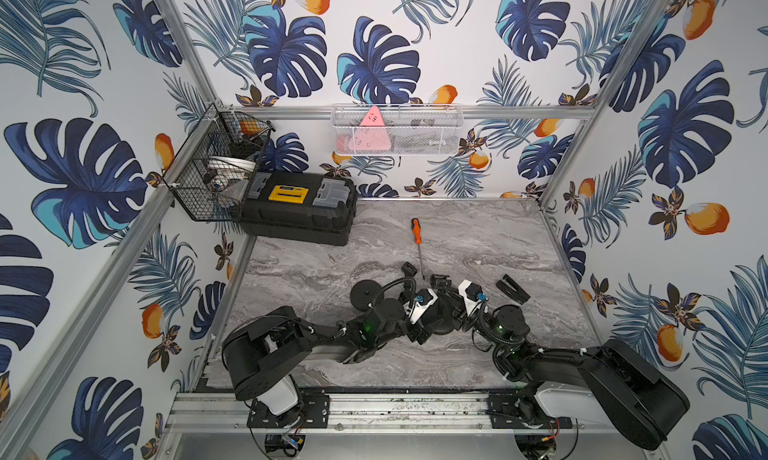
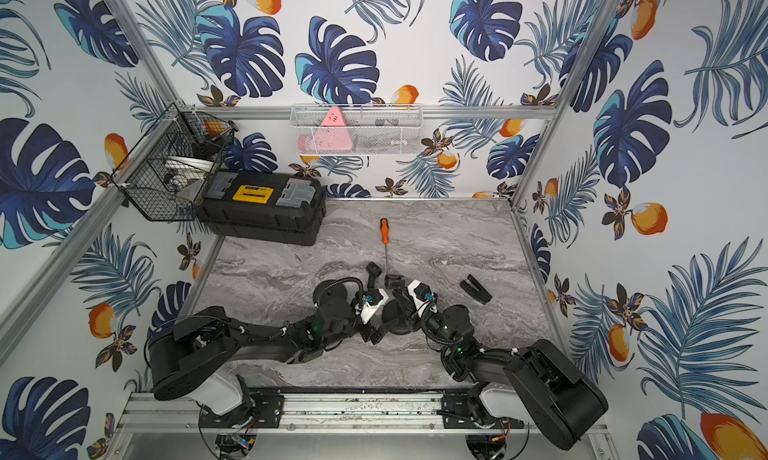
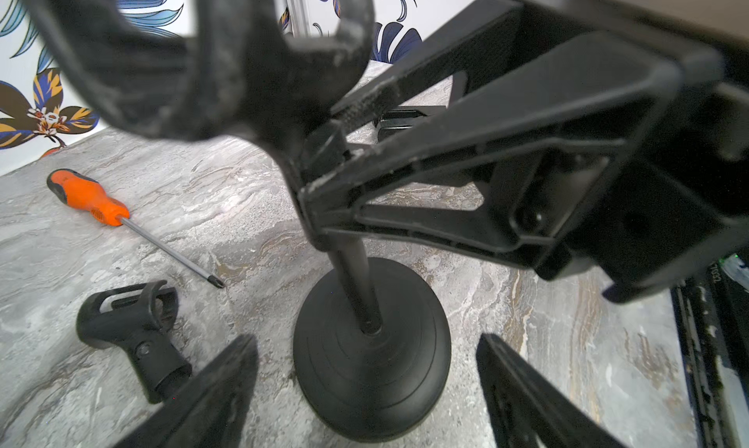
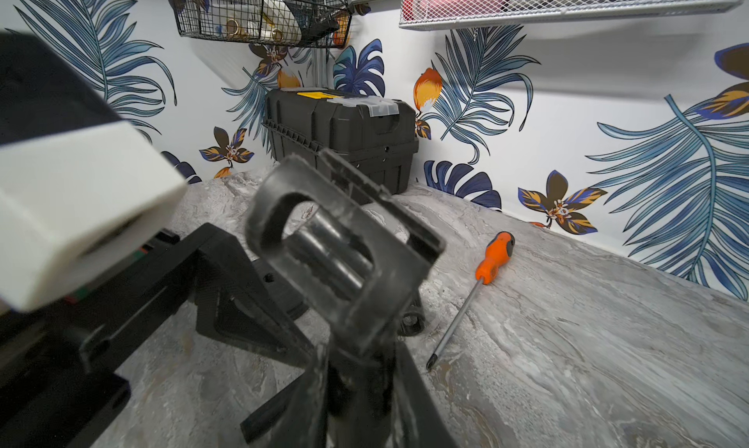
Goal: Assemble a microphone stand
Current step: Hold the microphone stand pole at the microphone stand base.
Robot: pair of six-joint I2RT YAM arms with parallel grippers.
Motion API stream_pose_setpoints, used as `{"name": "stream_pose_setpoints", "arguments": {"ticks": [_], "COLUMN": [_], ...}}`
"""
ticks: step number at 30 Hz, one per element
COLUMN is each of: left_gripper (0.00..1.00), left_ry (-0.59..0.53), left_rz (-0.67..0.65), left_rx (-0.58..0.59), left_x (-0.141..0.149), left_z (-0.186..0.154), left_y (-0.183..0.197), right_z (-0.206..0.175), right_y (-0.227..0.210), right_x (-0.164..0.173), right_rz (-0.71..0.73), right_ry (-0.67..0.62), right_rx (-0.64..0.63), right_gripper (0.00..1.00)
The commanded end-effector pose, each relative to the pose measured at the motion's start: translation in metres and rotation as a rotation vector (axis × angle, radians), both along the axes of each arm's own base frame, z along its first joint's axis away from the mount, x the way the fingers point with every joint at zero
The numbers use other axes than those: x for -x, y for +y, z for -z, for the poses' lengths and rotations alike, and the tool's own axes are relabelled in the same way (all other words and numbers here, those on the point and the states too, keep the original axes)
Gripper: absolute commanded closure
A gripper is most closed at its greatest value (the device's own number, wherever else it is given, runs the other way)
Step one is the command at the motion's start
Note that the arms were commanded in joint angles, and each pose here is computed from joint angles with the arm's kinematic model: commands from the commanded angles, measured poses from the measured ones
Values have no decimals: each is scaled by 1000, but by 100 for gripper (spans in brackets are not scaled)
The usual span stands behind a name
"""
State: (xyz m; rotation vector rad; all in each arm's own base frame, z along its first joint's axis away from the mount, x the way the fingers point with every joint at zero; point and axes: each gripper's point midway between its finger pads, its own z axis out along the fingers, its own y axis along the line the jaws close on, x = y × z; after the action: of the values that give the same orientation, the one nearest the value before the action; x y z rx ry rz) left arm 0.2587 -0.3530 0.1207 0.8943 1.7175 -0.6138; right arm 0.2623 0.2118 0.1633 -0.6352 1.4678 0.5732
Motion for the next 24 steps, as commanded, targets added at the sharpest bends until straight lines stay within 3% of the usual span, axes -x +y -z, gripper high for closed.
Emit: {"name": "stream_pose_setpoints", "arguments": {"ticks": [1, 13, 24], "left_gripper": [11, 11, 13], "left_ry": [-30, -42, -150], "left_rz": [-2, -3, -29], "left_rx": [30, 20, 17], "left_x": [-2, -3, -10], "left_z": [-10, -8, -17], "left_y": [-1, -1, -1], "right_z": [-1, 9, 19], "right_y": [1, -14, -8], "right_x": [1, 2, 5], "right_rz": [-7, 66, 30], "right_ry": [3, 36, 93], "right_rx": [-14, 10, 33], "right_gripper": [85, 87, 87]}}
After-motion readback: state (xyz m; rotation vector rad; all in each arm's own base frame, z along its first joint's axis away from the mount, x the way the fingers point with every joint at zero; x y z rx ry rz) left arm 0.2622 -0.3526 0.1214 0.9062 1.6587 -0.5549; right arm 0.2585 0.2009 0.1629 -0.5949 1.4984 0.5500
